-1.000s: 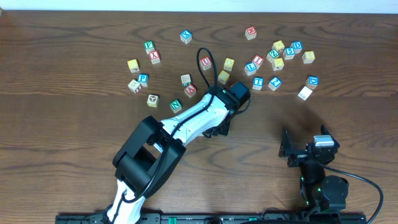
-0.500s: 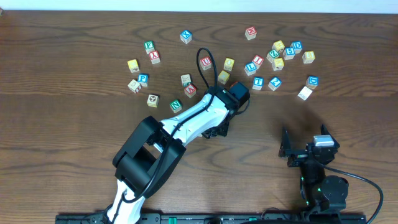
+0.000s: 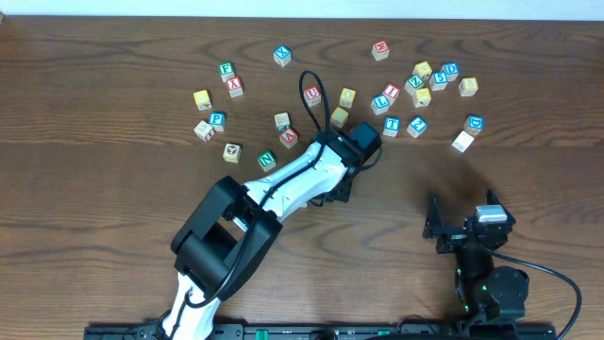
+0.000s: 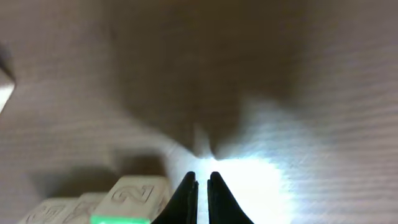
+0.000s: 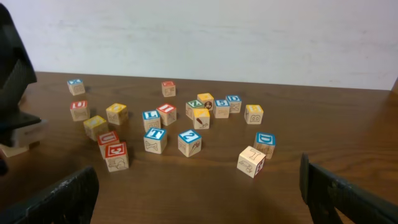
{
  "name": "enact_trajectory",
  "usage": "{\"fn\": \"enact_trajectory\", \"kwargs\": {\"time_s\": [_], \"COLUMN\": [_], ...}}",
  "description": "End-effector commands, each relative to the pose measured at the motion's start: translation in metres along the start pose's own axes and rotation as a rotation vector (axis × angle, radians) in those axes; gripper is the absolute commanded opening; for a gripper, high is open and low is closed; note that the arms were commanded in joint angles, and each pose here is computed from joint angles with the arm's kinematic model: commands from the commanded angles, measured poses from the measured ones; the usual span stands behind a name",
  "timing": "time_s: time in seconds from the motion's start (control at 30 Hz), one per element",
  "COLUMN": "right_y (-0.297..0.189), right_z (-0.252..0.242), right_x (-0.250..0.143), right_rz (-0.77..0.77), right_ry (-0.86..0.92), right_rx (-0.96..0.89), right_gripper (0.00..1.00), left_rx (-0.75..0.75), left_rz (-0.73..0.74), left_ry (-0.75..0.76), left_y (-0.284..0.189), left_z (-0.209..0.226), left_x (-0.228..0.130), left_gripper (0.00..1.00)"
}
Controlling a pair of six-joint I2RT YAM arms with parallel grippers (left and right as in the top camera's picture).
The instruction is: Spell out ROBOT
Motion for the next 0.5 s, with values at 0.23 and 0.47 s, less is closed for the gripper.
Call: {"fn": "enact_trajectory", "kwargs": {"time_s": [0.23,0.47], "right_y": [0.000,0.000], "right_z": [-0.001,-0.001], "right_x": [0.000,0.000], "right_rz": [0.000,0.000], "right_ry": [0.007,0.007], "right_rx": [-0.006,-0.006], "right_gripper": [0.99,0.99], "left_rx": [-0.027,0.059], "left_rz": [-0.159,-0.189], "left_ry": [-0.047,-0.113], "left_y": [0.005,0.008], "left_z": [-0.006,0.021], "left_x": [0.023,0.035], "left_gripper": [0.07,0.07]}}
Point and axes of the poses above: each gripper's point midway between its finger pads, its own y axis out along the fingers, its own z axis along the line the jaws close on, x = y × z, the point moved 10 cm from there along -y, back along the fingers, and after that the axes turned 2 degrees about y, right-handed, at the moved point
